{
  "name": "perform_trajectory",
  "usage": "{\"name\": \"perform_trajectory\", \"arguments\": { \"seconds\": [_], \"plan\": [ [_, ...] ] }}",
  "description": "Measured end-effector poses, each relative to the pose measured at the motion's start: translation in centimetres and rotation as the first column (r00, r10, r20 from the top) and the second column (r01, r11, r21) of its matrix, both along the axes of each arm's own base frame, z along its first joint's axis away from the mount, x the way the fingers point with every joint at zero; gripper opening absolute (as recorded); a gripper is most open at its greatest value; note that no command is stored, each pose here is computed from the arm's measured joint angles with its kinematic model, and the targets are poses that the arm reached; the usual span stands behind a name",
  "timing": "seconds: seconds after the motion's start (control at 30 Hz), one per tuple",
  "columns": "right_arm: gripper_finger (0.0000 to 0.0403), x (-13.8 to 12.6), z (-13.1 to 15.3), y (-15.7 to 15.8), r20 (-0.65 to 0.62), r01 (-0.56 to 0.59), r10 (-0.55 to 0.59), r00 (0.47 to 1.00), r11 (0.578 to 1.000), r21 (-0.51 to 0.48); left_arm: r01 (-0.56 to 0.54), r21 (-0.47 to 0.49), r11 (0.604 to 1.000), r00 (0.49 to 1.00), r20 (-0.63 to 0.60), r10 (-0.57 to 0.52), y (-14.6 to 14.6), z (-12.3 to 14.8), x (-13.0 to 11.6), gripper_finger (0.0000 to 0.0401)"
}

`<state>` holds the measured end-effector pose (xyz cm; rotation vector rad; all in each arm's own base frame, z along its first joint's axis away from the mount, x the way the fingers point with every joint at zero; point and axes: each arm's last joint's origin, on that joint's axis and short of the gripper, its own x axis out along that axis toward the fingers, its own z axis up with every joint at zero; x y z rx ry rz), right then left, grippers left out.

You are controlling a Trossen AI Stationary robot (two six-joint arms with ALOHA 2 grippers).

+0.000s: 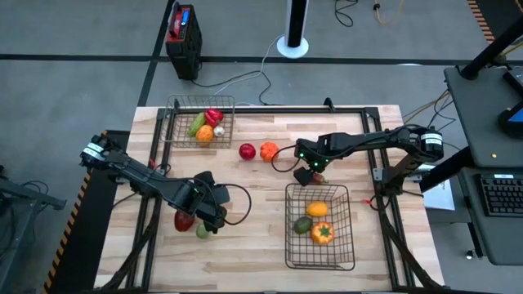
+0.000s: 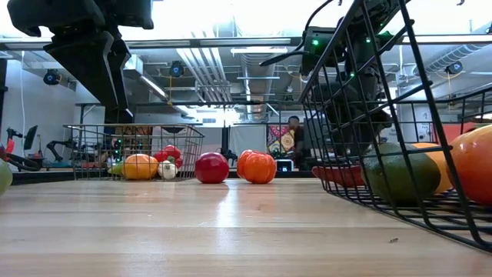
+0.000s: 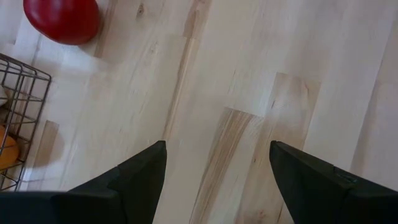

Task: Sort produce into baskets
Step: Put the red chili pepper into the gold wire basket

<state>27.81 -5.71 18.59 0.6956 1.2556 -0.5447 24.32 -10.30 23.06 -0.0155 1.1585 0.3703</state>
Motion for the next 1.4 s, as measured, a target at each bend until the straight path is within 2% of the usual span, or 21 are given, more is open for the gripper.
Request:
{"name": "perform_trajectory", "arguments": {
  "seconds": [1.07,1.27,1.4],
  "plan": [
    [0.0272,0.4,0.5,-0.3,0.034,-0.021,0.022,0.999,1.000,-0.016,-0.001,-0.002,1.000,1.000,0.006,0.001,0.0,0.0,0.1,0.0266],
    [0.0274,0.5,0.9,-1.4,0.053,0.022,-0.021,0.998,1.000,-0.019,0.000,-0.003,1.000,1.000,0.008,0.000,0.0,0.0,0.1,0.0266],
    [0.0271,0.4,0.9,-2.5,0.050,0.101,-0.102,0.994,0.995,0.005,0.000,-0.003,1.000,1.000,0.008,0.000,0.0,0.0,0.1,0.0266]
  ]
}}
